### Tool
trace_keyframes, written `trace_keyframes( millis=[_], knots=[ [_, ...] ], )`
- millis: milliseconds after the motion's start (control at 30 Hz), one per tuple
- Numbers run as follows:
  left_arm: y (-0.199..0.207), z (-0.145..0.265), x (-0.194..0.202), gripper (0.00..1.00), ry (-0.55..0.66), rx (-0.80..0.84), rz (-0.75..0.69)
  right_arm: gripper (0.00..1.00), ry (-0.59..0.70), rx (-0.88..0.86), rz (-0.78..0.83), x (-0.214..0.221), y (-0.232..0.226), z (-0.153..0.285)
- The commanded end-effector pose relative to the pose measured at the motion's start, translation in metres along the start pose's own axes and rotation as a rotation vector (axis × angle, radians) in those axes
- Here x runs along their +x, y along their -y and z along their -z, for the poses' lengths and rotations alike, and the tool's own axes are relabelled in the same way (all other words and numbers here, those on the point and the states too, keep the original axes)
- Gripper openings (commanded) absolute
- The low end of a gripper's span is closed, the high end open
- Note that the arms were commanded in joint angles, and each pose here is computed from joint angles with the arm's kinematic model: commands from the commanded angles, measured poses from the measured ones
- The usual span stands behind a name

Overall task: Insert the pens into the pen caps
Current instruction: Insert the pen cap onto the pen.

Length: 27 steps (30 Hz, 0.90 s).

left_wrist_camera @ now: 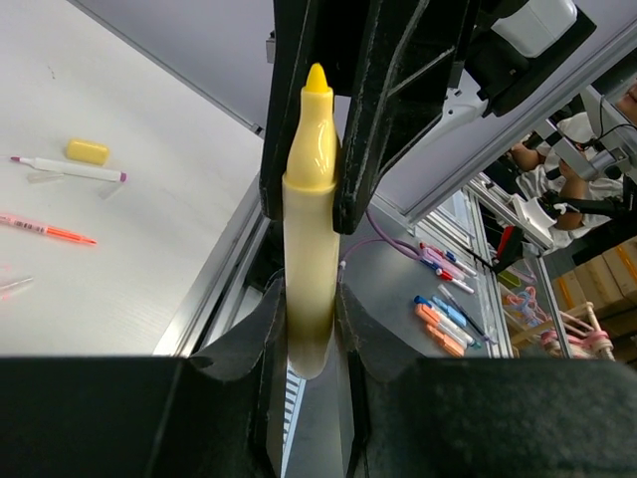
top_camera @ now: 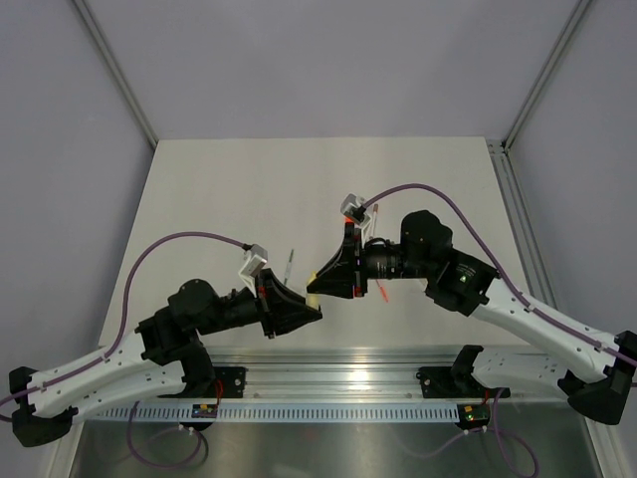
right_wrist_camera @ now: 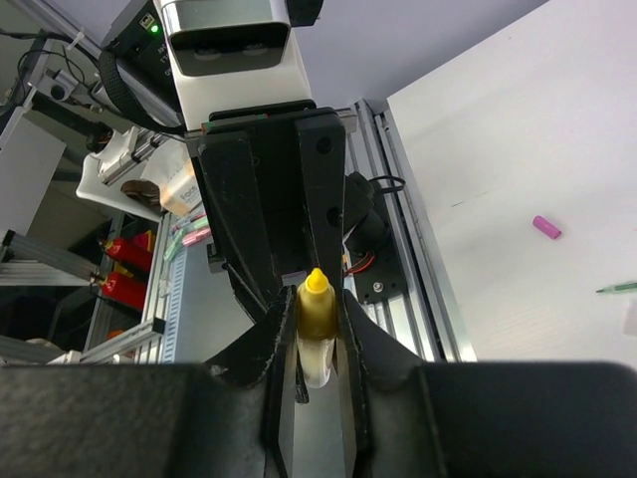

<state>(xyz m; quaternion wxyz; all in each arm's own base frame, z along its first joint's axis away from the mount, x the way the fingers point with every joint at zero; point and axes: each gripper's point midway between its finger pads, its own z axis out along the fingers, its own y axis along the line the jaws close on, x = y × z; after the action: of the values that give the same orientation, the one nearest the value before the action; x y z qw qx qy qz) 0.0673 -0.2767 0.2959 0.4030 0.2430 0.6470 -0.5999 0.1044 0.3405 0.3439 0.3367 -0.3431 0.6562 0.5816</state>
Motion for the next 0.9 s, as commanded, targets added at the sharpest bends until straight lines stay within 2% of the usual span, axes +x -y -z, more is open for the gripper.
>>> trace_keyframes(
  millis=[0,133,300,333,433,467,567,600,667,733,867],
  knots=[
    [-0.004,0.001,-0.022,0.0,0.103,-0.033,-0.044,0.27,0.033,0.009,0.054,-0.006,-0.003,0.009],
    [-0.008,-0.002,-0.021,0.0,0.085,-0.052,-0.065,0.47,0.032,0.055,0.037,-0.006,0.006,0.008],
    [-0.029,0.001,-0.016,0.0,0.064,-0.158,-0.092,0.65,0.077,0.181,0.055,-0.007,0.014,0.034],
    [-0.036,0.003,-0.012,0.0,0.05,-0.197,-0.092,0.65,0.063,0.219,0.05,0.001,0.02,0.04],
    [-0.045,0.009,-0.012,0.0,0.053,-0.246,-0.107,0.63,0.129,0.377,0.022,0.001,0.042,0.068],
    [-0.05,0.011,-0.008,0.0,0.042,-0.265,-0.112,0.61,0.131,0.492,-0.017,0.013,0.066,0.079],
    [-0.061,0.01,0.001,0.0,0.013,-0.294,-0.135,0.5,0.194,0.708,-0.13,0.027,0.116,0.114],
    [-0.061,0.008,0.005,0.0,-0.001,-0.286,-0.137,0.46,0.204,0.774,-0.164,0.032,0.132,0.123],
    [-0.064,0.002,0.012,0.0,-0.017,-0.268,-0.142,0.4,0.225,1.023,-0.253,0.048,0.174,0.16],
    [-0.064,-0.002,0.018,0.0,-0.028,-0.242,-0.15,0.33,0.215,1.172,-0.309,0.061,0.197,0.181],
    [-0.058,-0.013,0.022,0.0,0.009,-0.161,-0.151,0.34,0.208,1.36,-0.401,0.076,0.231,0.22]
  ],
)
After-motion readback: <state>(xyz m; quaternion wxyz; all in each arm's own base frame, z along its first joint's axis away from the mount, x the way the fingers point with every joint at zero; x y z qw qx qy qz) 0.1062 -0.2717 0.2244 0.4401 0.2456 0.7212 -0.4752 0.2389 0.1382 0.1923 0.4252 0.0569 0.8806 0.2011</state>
